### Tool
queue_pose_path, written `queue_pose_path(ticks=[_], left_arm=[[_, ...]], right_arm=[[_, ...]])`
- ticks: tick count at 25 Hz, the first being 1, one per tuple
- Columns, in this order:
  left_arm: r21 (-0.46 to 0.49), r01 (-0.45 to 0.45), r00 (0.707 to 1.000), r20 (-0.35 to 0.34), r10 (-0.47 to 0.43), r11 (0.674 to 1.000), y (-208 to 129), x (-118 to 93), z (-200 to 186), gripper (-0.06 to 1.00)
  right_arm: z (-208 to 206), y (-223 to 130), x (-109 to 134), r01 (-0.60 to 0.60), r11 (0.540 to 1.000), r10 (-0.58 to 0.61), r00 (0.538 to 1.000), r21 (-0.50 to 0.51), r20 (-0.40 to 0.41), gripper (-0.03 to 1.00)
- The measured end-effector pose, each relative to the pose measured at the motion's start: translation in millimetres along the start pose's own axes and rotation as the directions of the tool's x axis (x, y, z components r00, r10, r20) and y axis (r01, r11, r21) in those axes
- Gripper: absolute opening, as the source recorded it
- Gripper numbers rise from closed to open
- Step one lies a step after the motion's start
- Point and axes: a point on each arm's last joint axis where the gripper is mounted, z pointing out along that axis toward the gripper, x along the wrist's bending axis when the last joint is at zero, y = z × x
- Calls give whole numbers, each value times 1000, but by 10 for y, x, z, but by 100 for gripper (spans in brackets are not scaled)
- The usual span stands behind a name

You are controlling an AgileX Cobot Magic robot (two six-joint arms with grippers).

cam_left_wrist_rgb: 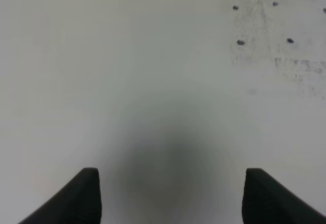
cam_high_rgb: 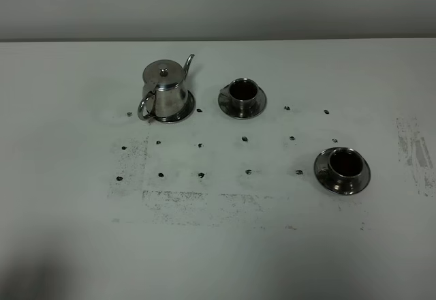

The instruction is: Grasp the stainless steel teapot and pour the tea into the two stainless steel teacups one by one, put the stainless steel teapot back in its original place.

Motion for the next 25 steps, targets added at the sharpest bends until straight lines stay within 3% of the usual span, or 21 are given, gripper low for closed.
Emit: queue_pose_path(ticks=[25], left_arm=[[-31, -15, 1000, 3, 15, 999, -28, 9, -43, 57]], right_arm=[[0, 0, 0, 0, 1000, 0, 1000, 0, 0, 23]])
